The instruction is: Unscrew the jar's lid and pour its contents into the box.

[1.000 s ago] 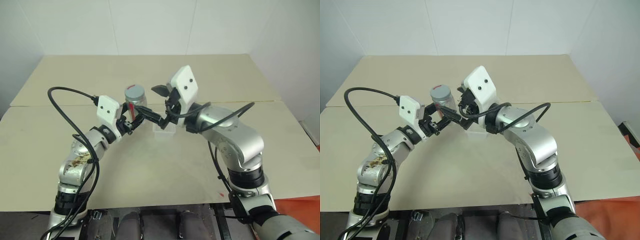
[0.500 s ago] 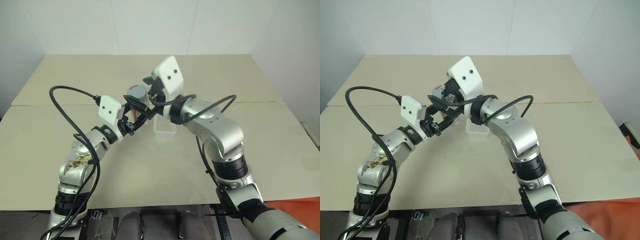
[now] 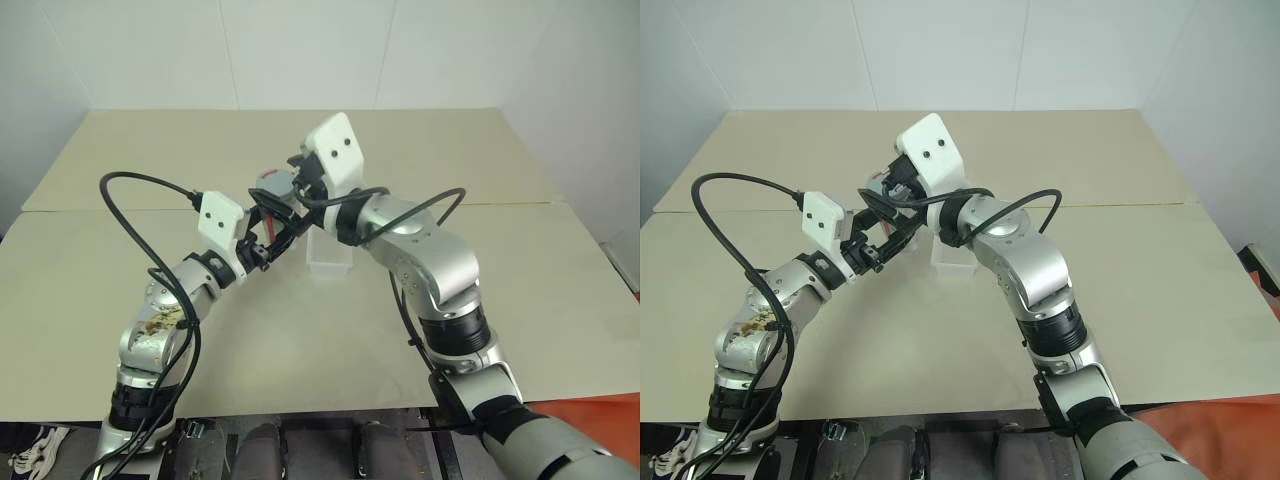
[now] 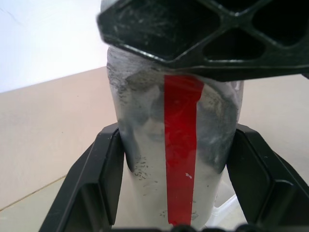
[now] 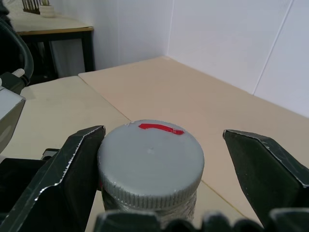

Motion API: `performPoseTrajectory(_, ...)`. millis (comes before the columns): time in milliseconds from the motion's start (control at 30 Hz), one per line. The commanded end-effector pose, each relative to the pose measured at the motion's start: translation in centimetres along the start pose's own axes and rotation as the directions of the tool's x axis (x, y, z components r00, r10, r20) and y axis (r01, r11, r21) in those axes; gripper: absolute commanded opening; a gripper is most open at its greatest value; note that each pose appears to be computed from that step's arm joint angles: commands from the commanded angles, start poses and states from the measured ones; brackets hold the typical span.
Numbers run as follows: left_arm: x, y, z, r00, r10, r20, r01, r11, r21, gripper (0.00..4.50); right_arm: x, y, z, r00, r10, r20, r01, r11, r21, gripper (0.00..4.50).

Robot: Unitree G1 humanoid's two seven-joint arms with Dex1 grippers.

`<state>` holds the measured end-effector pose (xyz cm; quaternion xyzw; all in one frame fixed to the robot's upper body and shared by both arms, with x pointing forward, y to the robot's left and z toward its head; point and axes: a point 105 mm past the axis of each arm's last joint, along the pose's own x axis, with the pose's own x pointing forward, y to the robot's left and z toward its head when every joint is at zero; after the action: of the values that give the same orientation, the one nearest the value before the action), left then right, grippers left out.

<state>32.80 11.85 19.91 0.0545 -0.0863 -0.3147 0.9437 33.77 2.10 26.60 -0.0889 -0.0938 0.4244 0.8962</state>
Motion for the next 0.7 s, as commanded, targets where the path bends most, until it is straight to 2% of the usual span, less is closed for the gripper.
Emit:
performPoseTrajectory(33, -0.2, -0.1, 1.2, 0.999, 0.000, 0.038, 0.000, 1.000, 0.014, 2.77, -1.0, -0.4, 1.7, 0.998, -0.017, 0.064, 0.018, 1.000, -0.024, 4.45)
performPoseTrajectory(700, -0.3, -0.1, 1.2, 0.999, 0.000, 0.036, -0.001, 1.000, 0.010, 2.77, -2.2, -0.7, 1.3, 0.998, -0.023, 0.053, 0.024, 0.999, -0.028, 4.45)
